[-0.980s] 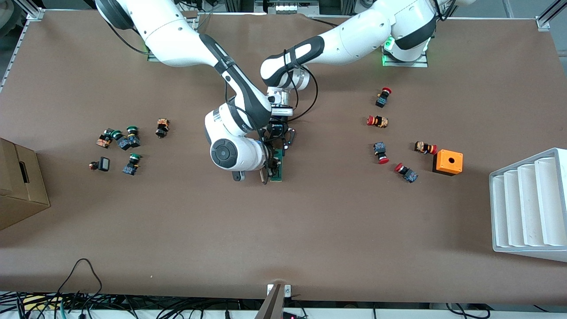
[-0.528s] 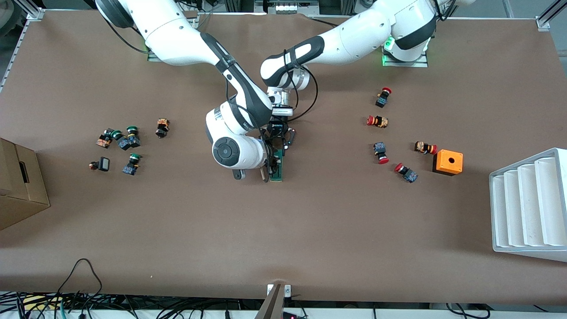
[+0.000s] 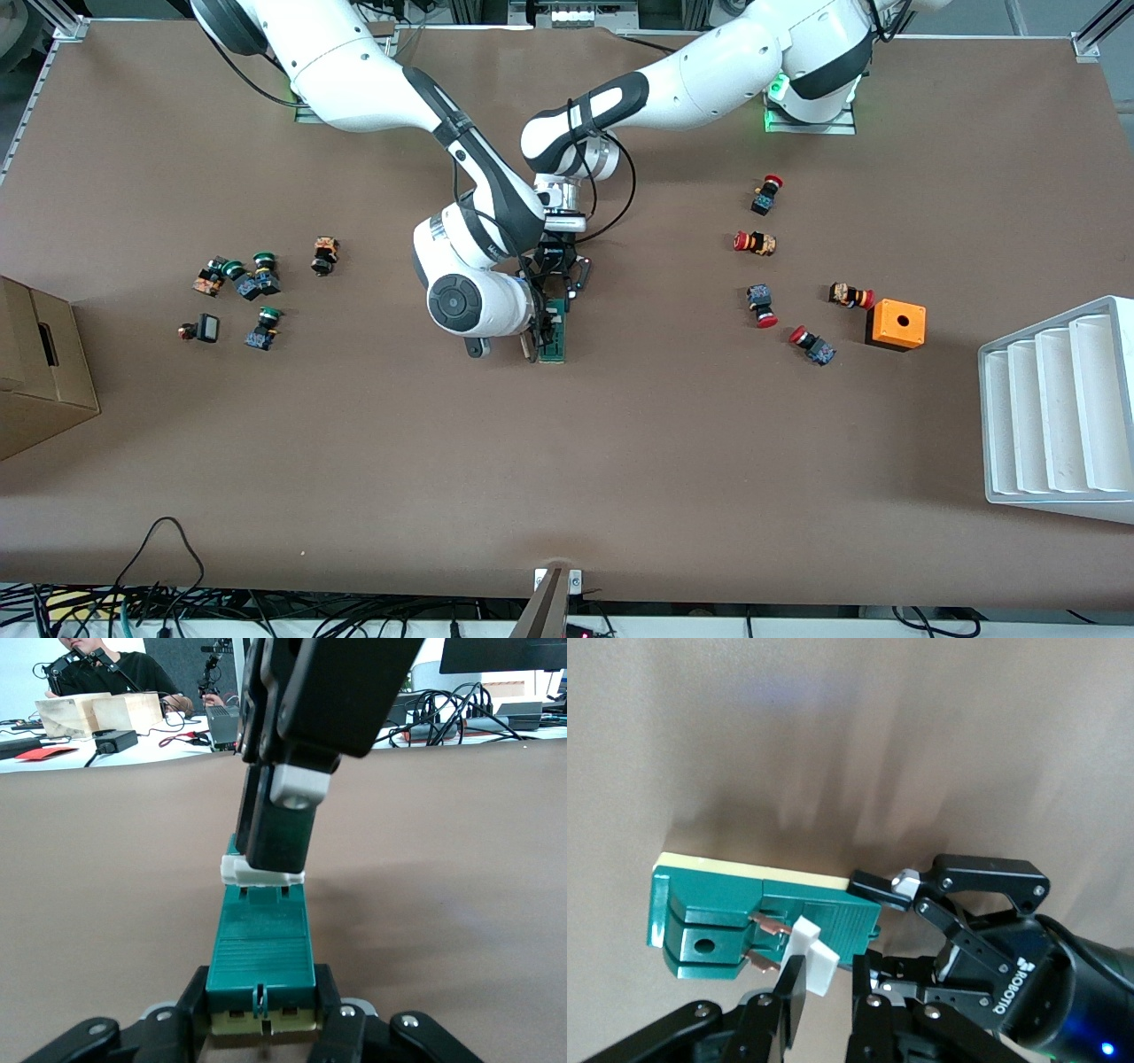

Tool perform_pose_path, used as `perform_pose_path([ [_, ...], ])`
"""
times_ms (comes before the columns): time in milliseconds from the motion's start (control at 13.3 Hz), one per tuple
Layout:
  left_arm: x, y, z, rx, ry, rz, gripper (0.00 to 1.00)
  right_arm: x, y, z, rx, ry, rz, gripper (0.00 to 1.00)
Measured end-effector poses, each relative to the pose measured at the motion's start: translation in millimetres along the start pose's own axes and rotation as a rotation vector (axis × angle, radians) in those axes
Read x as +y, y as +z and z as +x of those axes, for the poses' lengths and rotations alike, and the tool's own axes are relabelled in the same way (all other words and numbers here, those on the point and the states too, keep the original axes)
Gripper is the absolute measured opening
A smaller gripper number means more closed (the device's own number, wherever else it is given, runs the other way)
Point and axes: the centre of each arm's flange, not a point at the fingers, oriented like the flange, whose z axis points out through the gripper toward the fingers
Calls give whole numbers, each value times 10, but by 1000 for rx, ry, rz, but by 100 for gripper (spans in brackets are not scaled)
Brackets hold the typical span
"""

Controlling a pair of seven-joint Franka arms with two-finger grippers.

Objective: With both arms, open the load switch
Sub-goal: 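Push the white lever down with the right gripper to close it, then lift the right gripper away while the left gripper releases the switch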

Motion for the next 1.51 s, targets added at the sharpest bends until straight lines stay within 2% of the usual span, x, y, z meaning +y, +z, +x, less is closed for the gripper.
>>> perform_pose_path([
  [528,0,0,0,0,0,0,50,-10,129,35,10,-2,28,28],
  [754,0,0,-1,0,0,0,50,-5,175,9,20,-11,34,25],
  [1206,0,0,-1,0,0,0,50,-3,173,9,22,-13,36,25],
  [1357,0,0,-1,0,0,0,50,-10,134,8,21,-13,40,28],
  [1508,0,0,-1,0,0,0,50,-33,-43,0,16,-14,46,46],
])
